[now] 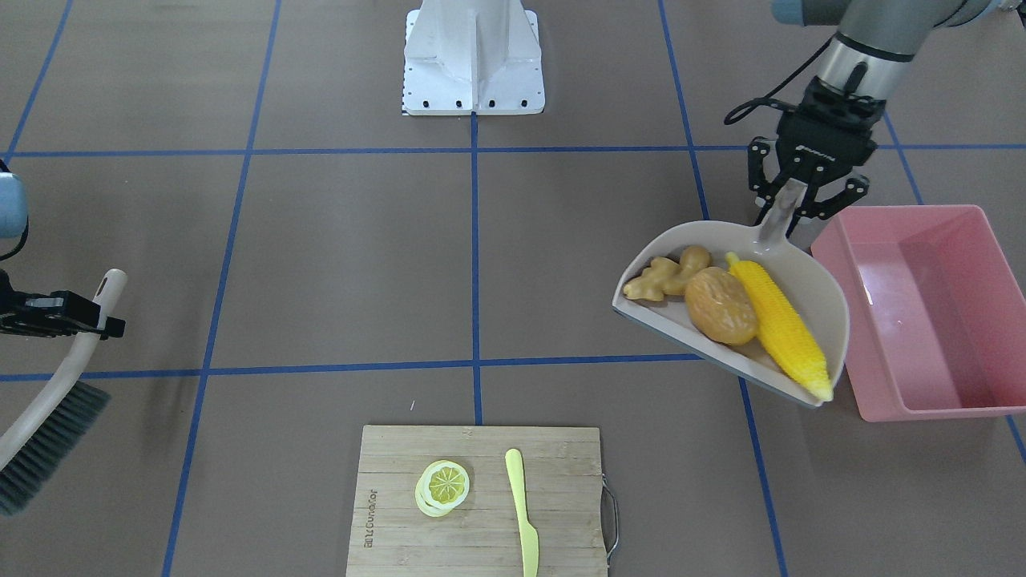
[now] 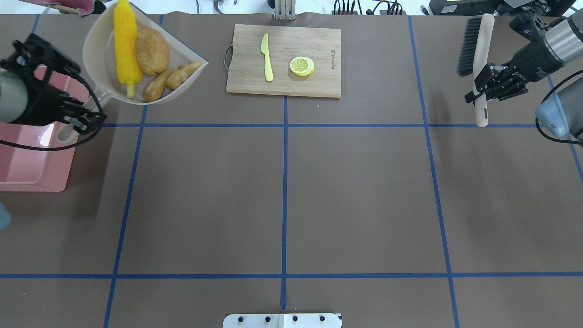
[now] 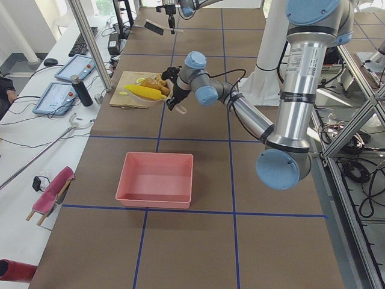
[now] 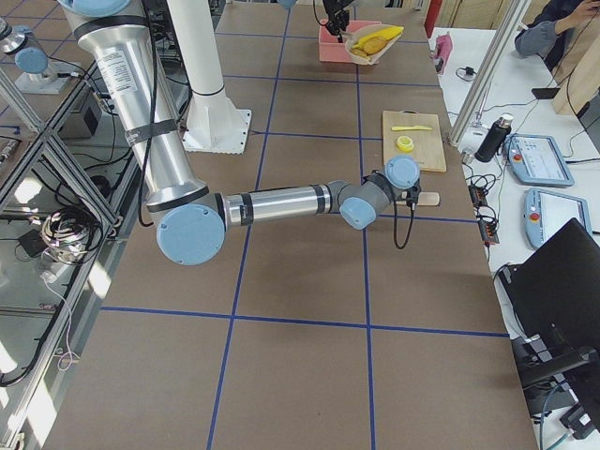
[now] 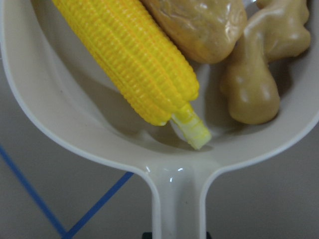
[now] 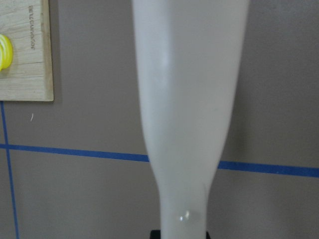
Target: Sweep and dump trash into bin
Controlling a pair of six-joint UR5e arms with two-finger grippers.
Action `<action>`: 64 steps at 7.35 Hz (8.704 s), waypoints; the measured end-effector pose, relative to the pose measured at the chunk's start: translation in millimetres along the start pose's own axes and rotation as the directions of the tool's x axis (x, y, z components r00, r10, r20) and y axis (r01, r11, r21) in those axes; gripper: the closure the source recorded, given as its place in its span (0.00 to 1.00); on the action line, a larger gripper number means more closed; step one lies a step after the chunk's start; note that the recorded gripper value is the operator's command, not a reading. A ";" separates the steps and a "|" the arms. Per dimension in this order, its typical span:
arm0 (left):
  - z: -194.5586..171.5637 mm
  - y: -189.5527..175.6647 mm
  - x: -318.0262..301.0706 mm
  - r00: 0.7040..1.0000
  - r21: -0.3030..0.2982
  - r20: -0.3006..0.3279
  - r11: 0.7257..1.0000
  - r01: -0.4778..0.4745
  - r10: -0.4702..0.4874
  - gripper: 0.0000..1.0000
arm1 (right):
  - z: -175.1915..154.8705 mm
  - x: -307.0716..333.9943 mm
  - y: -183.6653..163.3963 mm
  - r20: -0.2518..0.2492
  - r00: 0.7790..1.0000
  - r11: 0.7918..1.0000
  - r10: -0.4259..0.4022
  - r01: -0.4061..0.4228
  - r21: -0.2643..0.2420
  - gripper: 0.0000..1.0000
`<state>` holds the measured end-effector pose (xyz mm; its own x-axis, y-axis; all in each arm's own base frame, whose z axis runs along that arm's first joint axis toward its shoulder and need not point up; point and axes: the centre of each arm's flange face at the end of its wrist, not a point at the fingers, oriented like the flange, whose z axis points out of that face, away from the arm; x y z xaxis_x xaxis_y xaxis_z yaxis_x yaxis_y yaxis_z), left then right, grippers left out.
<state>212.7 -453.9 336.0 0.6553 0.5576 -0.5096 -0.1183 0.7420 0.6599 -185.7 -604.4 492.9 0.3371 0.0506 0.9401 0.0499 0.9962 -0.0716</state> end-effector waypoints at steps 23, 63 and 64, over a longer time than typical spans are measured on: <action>-123.4 226.7 -286.0 1.000 -0.571 -0.017 0.821 -0.008 -0.002 1.00 | 90.4 10.2 267.9 -0.451 0.889 0.910 -0.078 -0.121 -0.396 1.00; 166.3 8.7 64.2 0.657 -0.152 -0.379 0.657 -0.739 0.651 0.01 | -161.2 223.6 98.1 -0.496 0.866 0.997 0.057 -0.025 0.072 0.00; 158.8 5.8 67.2 0.685 -0.150 -0.367 0.687 -0.711 0.629 0.01 | -161.3 222.6 97.3 -0.488 0.871 0.997 0.064 -0.031 0.076 0.00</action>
<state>374.6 -471.2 393.2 0.1011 0.9855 -0.1361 -0.6594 0.1688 0.7326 45.8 -507.7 641.5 0.7554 0.0732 0.6511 -0.0320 0.9967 -0.0750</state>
